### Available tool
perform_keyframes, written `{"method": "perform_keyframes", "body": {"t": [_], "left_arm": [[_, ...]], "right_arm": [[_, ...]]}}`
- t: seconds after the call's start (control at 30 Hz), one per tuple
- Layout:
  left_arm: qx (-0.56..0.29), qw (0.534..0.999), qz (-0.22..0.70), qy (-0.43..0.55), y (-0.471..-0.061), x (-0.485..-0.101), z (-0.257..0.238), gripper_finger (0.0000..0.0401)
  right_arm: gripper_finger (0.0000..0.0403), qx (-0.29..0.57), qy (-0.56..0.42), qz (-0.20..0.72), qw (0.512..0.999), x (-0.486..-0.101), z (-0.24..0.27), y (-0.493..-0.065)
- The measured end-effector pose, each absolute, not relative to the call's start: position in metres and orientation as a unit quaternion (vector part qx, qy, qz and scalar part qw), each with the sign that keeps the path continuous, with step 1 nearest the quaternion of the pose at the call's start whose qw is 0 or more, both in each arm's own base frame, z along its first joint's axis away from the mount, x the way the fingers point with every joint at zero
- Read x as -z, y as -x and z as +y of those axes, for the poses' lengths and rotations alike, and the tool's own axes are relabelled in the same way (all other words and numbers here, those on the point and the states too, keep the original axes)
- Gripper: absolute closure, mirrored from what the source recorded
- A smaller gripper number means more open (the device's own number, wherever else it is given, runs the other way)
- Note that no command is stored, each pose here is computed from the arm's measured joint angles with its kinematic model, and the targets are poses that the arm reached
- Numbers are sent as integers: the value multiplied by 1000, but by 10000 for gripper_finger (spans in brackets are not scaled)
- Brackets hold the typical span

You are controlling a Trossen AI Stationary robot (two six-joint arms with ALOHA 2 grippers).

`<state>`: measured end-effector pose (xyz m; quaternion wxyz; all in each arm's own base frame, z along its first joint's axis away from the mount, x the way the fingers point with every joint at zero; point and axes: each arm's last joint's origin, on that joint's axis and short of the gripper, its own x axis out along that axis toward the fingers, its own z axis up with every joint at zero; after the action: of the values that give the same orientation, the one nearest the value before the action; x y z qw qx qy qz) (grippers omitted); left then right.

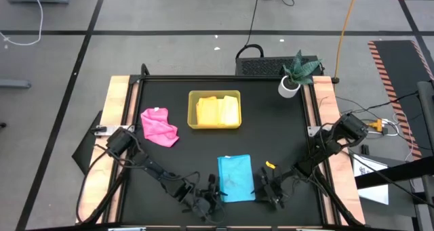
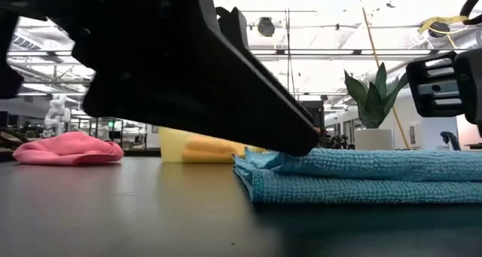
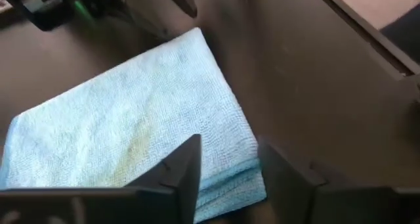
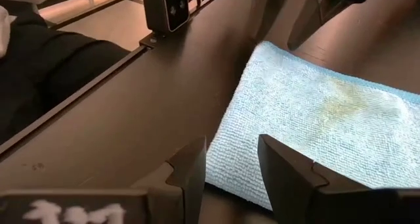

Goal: Fold microfiber towels
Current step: Fold the blue microfiber cloth

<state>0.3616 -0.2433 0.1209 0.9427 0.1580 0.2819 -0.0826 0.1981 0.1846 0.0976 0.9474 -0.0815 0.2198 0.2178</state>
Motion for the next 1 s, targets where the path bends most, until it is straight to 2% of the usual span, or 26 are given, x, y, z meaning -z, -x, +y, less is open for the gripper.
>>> {"method": "perform_keyframes", "body": {"t": [0.33,0.5,0.73,1.0], "left_arm": [[82,936,296,-174,-360,-122,-240,389],[79,936,285,-189,-359,-138,-244,393],[65,913,324,-239,-361,-159,-253,398],[54,897,351,-263,-357,-157,-251,398]], "right_arm": [[273,-218,81,220,947,-98,185,-198],[273,-218,82,220,947,-98,185,-198],[273,-218,83,223,947,-97,184,-198],[273,-217,82,223,947,-97,184,-198]]}}
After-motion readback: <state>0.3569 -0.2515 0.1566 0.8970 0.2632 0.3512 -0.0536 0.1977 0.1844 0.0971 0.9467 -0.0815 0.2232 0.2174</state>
